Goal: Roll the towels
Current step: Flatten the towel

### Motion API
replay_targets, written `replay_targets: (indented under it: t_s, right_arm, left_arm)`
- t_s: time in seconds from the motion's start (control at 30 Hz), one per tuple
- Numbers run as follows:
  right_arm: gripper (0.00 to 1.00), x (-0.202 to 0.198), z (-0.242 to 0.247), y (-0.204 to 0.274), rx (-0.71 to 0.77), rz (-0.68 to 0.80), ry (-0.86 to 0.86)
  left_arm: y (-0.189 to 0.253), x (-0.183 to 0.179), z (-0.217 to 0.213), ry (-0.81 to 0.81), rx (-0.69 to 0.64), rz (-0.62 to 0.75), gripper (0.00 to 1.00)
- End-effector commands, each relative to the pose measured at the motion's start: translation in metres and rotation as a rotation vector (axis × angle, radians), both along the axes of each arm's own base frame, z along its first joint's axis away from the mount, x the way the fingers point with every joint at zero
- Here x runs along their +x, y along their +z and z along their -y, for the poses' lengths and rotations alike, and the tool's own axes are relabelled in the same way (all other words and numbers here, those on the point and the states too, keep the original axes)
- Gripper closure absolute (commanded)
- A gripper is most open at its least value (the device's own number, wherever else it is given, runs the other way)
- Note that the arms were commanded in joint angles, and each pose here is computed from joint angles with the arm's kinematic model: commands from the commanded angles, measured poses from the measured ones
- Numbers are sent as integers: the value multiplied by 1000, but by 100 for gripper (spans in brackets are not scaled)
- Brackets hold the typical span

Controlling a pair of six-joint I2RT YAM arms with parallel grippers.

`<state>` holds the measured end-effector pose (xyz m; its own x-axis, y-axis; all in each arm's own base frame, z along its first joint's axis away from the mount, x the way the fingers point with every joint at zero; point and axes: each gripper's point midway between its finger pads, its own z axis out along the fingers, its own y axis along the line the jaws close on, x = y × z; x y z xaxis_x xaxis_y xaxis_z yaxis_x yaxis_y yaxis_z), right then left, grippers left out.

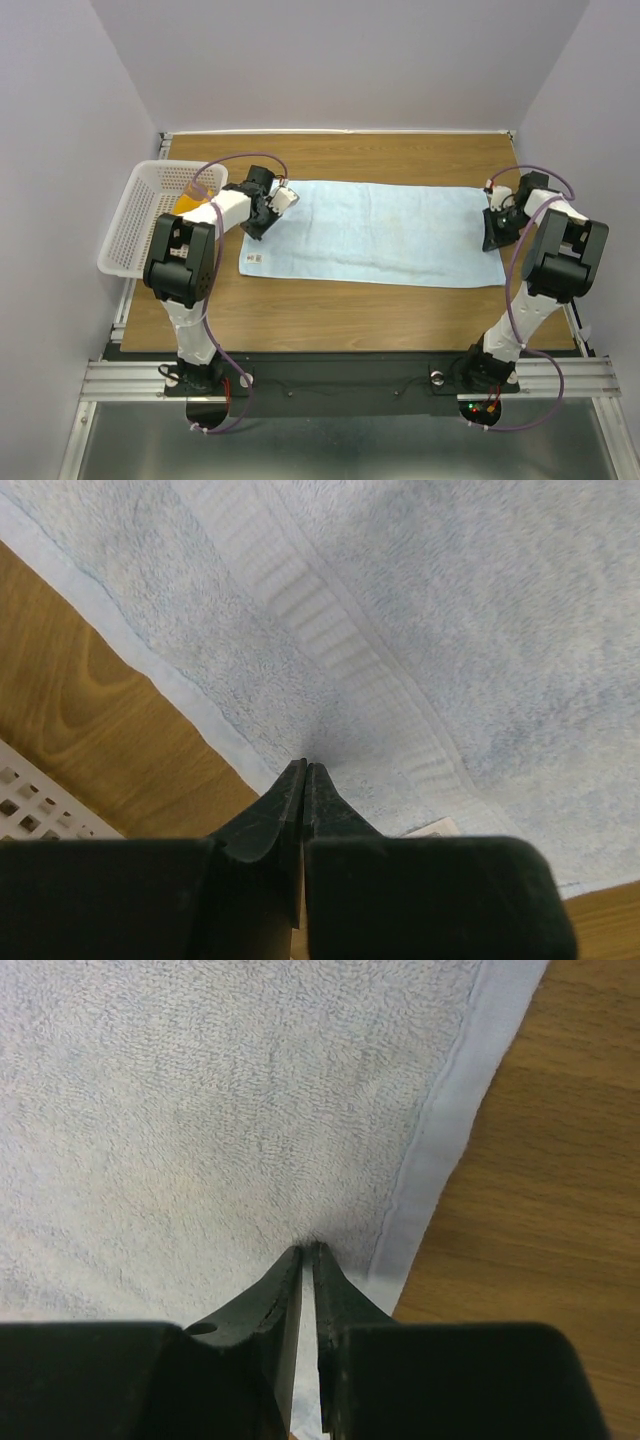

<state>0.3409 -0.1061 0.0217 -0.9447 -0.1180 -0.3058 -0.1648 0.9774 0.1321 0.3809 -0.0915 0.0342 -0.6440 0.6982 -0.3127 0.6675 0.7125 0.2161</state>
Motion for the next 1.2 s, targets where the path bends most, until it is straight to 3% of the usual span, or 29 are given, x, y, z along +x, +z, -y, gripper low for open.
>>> replay_targets:
  t_s: [0.0,0.27,0.37,0.47,0.5,0.57,0.6,0.67,0.77,0.8,0.87,0.97,1.0,1.07,1.1,1.17]
  right_arm:
    - [85,-6,24,-4,-146,-7,-15]
    - [80,10,13,28,-95,94,6]
    - [73,23,3,53,-34,160,19]
    - [51,43,-5,82,19,253,15]
    - [48,48,-6,92,28,282,14]
    - [39,67,-6,118,45,352,-5]
    - [29,76,-8,125,68,373,-6]
    - [23,96,-4,151,70,443,-16]
    - [0,120,8,177,44,506,-58]
    - [0,128,11,183,45,525,-80]
    - [0,143,17,178,60,514,-113]
    - [0,159,31,171,24,506,-119]
    - [0,164,35,176,14,510,-121]
    - [9,169,39,162,11,476,-126]
    - [14,171,44,145,2,442,-142]
    - [30,175,51,122,-11,399,-161]
  left_arm:
    - [-9,-6,-27,58,62,-13,90]
    - [2,6,-28,66,52,9,92]
    - [26,15,-16,42,-8,41,88]
    - [65,29,9,-17,-115,123,72]
    - [80,35,16,-28,-150,162,58]
    - [101,48,22,-32,-188,223,48]
    - [121,59,29,-51,-222,283,28]
    - [148,74,32,-48,-245,378,1]
    - [180,97,35,-25,-287,522,1]
    - [199,108,35,-8,-314,605,1]
    - [205,114,38,-31,-333,630,1]
    - [201,130,42,-70,-331,608,1]
    - [192,140,39,-69,-308,558,7]
    - [207,160,37,-45,-339,556,17]
    - [176,161,42,-34,-381,449,24]
    - [169,176,38,2,-425,428,35]
